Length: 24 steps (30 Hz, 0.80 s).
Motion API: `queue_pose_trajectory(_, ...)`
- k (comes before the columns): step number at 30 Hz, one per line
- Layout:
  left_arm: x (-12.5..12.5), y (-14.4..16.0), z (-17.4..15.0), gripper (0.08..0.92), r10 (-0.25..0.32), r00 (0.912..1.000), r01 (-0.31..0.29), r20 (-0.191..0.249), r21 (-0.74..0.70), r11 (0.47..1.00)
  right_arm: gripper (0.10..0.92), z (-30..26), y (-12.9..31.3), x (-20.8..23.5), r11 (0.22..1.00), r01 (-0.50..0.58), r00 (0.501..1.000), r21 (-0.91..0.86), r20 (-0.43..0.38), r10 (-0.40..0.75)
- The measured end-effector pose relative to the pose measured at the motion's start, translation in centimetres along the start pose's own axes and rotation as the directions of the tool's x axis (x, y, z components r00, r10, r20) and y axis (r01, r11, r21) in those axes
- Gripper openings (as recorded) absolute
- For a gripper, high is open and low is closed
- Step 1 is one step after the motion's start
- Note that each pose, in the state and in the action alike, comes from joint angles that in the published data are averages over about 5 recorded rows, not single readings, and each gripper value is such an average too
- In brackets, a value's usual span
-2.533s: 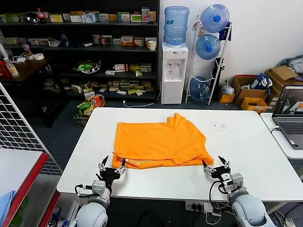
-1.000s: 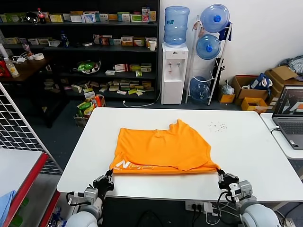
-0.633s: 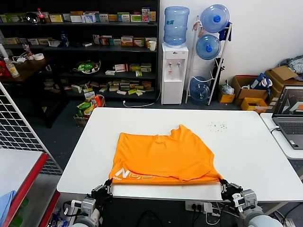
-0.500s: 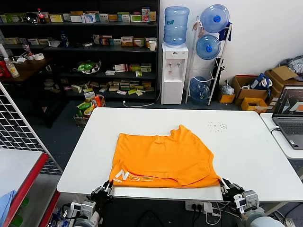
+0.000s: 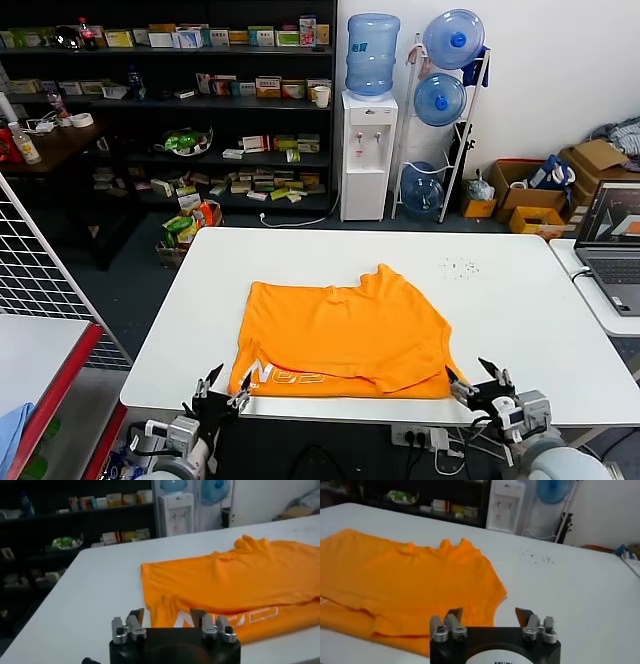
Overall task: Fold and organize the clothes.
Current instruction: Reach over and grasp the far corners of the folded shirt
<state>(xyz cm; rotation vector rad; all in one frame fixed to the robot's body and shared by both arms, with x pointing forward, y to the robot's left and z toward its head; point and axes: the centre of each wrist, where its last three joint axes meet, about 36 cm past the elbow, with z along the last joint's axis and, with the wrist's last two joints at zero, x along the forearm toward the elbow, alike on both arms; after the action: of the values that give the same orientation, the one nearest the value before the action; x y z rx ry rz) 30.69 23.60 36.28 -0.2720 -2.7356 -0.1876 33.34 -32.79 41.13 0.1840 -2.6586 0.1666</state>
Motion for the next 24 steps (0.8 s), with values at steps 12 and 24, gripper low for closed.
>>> queue_pose_trajectory(12, -8.5, 1.5, -2.5, 0.823, -0.003, 0.9942, 0.001, 0.108, 0.011, 1.0, 0.823, -1.8, -2.8, -9.4, 0.996, 0.031, 0.996, -0.081, 0.081, -0.024)
queue_pose_trajectory(24, -17.7, 3.2, -4.6, 0.823, -0.017, 0.9976, 0.015, 0.067, 0.028, 0.999, 0.823, -4.8, -4.0, -19.2, 0.988, 0.085, 0.995, -0.131, 0.063, -0.077)
